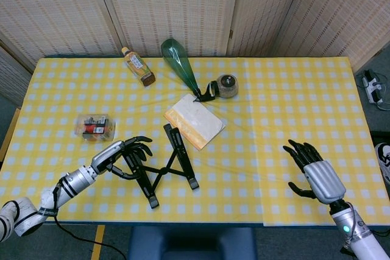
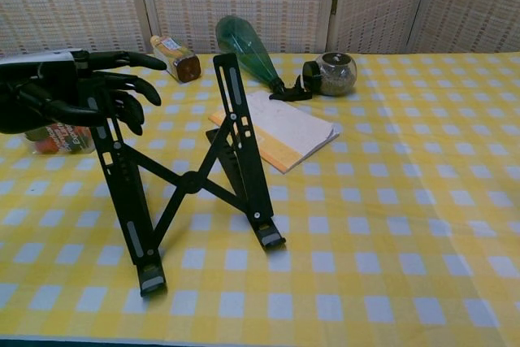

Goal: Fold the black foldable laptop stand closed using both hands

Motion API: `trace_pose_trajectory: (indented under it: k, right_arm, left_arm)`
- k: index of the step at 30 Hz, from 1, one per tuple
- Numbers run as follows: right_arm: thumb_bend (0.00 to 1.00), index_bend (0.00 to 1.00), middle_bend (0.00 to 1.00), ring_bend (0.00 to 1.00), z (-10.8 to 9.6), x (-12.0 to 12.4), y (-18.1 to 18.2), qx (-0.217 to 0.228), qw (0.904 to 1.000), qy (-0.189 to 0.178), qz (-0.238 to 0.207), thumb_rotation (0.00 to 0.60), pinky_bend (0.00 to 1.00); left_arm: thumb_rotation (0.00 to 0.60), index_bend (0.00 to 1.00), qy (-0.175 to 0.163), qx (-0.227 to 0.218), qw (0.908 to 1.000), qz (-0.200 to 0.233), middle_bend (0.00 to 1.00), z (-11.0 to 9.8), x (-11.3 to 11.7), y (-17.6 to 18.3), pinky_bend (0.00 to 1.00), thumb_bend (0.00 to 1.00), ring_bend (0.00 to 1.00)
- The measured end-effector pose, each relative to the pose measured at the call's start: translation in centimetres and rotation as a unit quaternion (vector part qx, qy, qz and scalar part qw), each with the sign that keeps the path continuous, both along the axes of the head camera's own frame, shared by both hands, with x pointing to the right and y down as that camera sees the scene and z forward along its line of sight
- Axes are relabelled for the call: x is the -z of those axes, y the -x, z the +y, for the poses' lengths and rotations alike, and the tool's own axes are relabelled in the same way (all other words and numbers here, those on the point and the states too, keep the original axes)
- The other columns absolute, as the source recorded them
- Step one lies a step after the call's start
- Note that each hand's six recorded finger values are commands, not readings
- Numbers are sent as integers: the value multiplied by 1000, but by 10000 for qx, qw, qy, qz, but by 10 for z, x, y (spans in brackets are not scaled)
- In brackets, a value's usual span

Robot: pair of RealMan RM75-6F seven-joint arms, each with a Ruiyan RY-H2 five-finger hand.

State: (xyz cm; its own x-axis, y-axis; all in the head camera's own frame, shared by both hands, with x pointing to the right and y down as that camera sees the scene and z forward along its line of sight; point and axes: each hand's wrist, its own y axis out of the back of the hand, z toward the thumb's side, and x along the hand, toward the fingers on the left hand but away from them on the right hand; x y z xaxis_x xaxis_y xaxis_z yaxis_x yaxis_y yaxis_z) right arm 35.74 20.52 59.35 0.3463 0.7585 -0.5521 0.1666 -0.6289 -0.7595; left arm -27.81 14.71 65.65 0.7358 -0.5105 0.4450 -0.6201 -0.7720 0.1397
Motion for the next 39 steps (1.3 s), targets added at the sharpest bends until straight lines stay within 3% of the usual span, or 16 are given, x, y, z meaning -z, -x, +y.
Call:
trace_pose_trajectory:
  k: [6, 11, 22, 39]
  right_arm:
    - [336, 0, 14, 63, -7, -11, 26, 173, 9969, 442, -629, 600, 0]
    - [335, 0, 41, 76, -15, -23, 53, 213, 9883, 807, -1275, 600, 0]
    - [336, 2, 68, 85, -31, -51, 126, 216, 9473, 1657, -2732, 600, 0]
    - [336, 139, 128, 127, -47, -62, 202, 728, 9229, 1737, -3359, 600, 0]
  left_arm:
    - [600, 273, -214, -191, 9994, 203, 418, 4, 13, 1, 429, 186, 451]
    - [600, 273, -432, -433, 9977, 276, 419, 12, 24, 0, 440, 186, 449]
    - [600, 276, -673, -984, 9918, 454, 428, 34, 45, -7, 450, 186, 453]
    - [600, 276, -798, -1183, 9887, 461, 428, 41, 56, -8, 449, 185, 451]
